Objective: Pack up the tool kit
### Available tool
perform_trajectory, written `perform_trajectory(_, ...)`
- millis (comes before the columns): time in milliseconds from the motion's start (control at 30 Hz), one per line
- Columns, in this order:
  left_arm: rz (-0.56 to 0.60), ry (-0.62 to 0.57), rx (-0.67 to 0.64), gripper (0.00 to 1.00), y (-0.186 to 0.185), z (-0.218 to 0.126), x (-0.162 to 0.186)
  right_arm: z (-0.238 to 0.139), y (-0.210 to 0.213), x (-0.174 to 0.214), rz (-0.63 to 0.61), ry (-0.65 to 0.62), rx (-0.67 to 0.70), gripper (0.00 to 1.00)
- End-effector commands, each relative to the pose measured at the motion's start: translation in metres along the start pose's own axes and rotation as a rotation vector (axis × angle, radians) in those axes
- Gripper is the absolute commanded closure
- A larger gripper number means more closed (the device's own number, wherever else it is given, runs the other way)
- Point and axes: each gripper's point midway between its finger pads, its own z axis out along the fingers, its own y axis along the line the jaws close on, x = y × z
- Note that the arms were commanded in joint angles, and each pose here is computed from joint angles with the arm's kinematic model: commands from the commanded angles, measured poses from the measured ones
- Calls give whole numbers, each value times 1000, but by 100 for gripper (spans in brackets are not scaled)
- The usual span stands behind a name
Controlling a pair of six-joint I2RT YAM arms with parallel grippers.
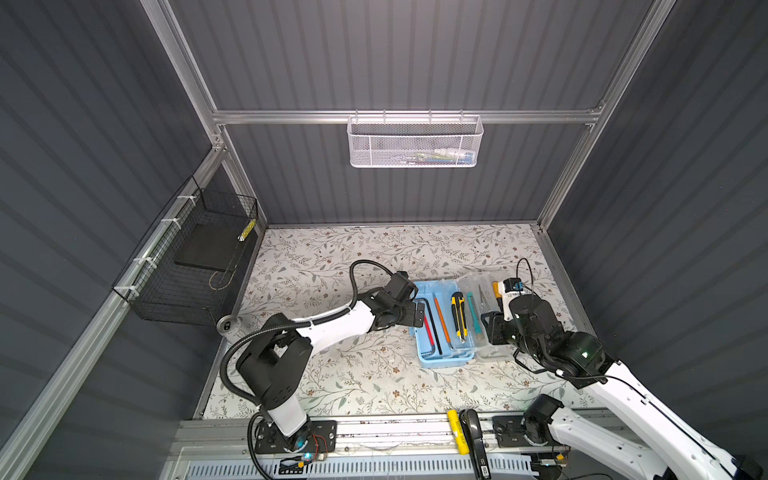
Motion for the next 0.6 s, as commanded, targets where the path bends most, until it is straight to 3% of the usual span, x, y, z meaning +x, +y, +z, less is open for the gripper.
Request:
perform_trajectory(0, -16, 8, -73, 1, 10, 5, 0, 0, -4, 7, -13, 13, -2, 65)
perform_trajectory(233, -7, 47, -199, 0, 34, 13, 11, 3, -4, 4, -3, 13, -8, 65)
perform_trajectory(367, 22, 44, -309, 0, 63, 6, 17, 4, -5, 0, 14, 8, -23, 65)
perform_trajectory(567, -24, 28, -384, 1, 104, -14, 20, 5, -7, -6, 16, 14, -32, 65)
